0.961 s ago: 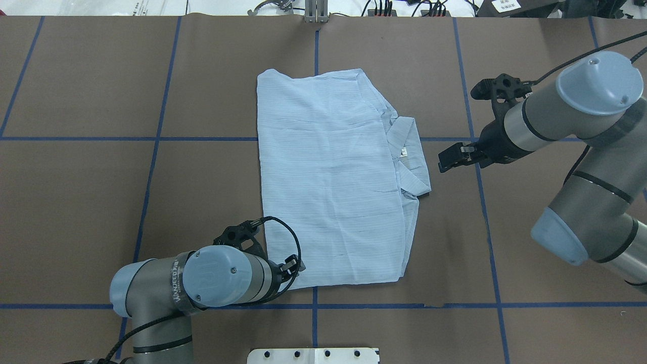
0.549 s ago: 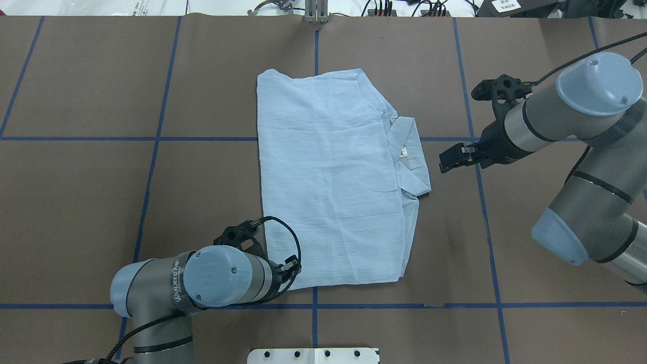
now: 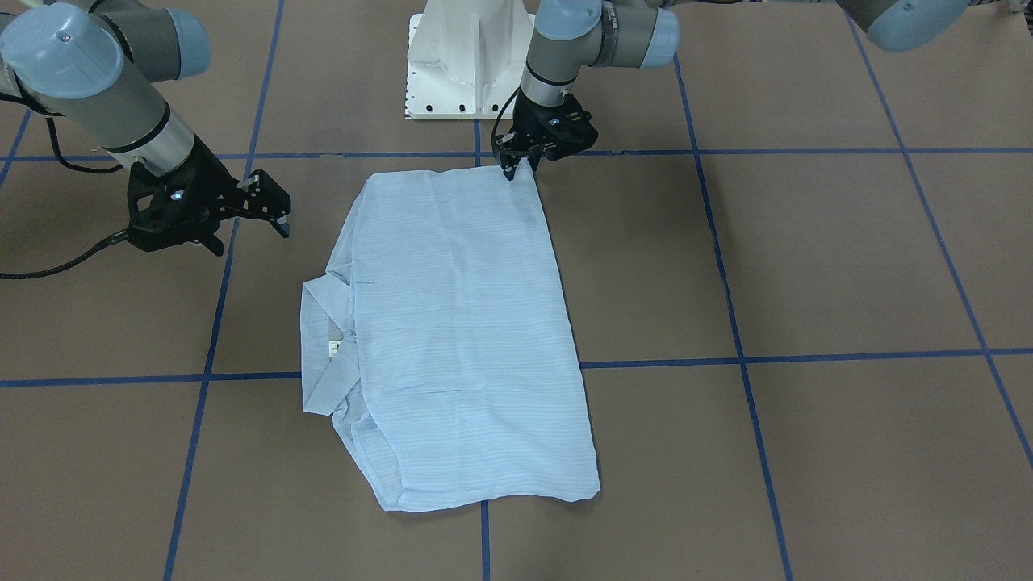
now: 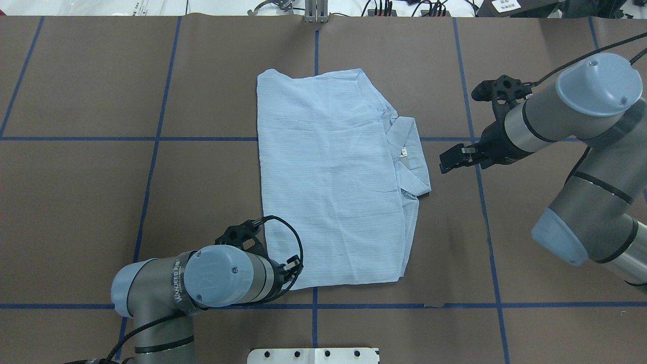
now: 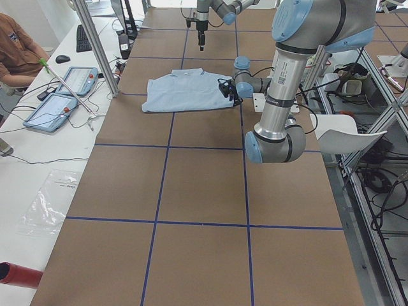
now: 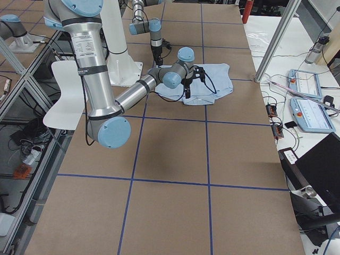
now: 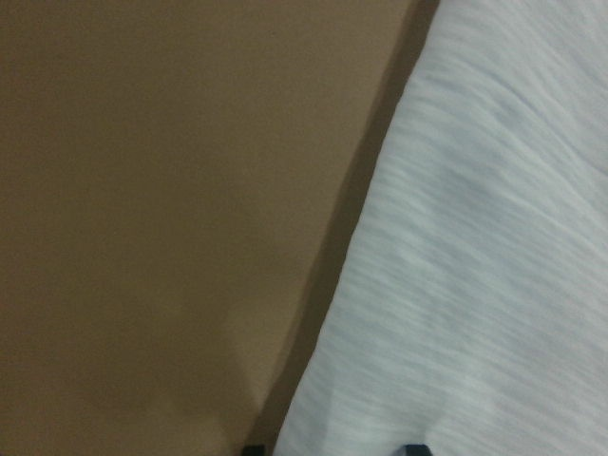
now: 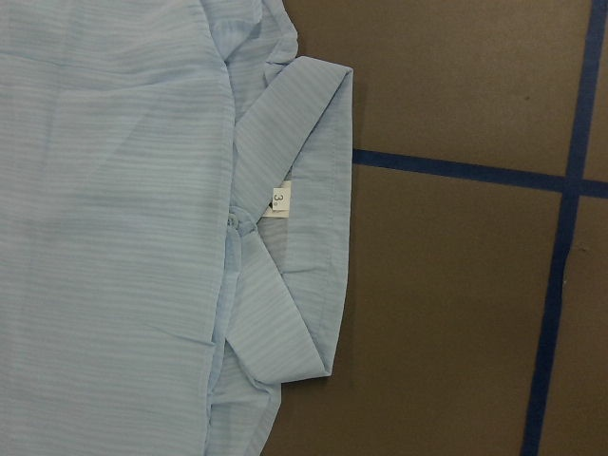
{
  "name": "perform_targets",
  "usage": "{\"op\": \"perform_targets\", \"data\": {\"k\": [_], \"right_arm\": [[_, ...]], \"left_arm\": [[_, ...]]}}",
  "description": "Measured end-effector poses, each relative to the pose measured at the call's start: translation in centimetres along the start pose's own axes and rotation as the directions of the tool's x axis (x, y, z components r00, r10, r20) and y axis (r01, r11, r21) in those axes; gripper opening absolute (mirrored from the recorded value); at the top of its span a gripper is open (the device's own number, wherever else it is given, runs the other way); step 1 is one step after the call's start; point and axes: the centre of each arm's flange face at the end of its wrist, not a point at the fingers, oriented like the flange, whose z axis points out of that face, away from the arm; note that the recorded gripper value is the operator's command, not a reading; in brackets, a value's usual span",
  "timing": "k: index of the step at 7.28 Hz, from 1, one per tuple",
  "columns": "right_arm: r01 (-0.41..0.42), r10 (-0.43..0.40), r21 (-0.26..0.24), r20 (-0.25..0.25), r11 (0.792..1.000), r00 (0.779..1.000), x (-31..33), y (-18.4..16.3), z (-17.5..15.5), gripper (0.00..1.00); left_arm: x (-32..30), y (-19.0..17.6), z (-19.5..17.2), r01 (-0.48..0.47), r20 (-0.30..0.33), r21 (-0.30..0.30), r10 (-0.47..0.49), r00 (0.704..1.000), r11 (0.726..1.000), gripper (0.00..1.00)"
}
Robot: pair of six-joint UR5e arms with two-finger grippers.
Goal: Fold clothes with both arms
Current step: 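Move the right gripper from the collar down to the shirt's near corner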
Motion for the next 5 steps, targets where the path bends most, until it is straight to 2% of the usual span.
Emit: {"op": "perform_targets", "data": {"k": [3,5], "right_arm": [[-0.006,0.006,0.001,0.002,1.000,1.000,0.0,0.1,-0.1,1.00],[-0.069,0.069,-0.009,0.014,0.998,0.998,-1.6,1.0,0.5,1.00]], "left_arm": [[0.5,-0.6,-0.7,0.006,-0.013,0.004,-0.006,1.000,1.000,0.00],[0.9,-1.4,-1.6,0.011,-0.029,0.007,-0.011,1.000,1.000,0.00]]}}
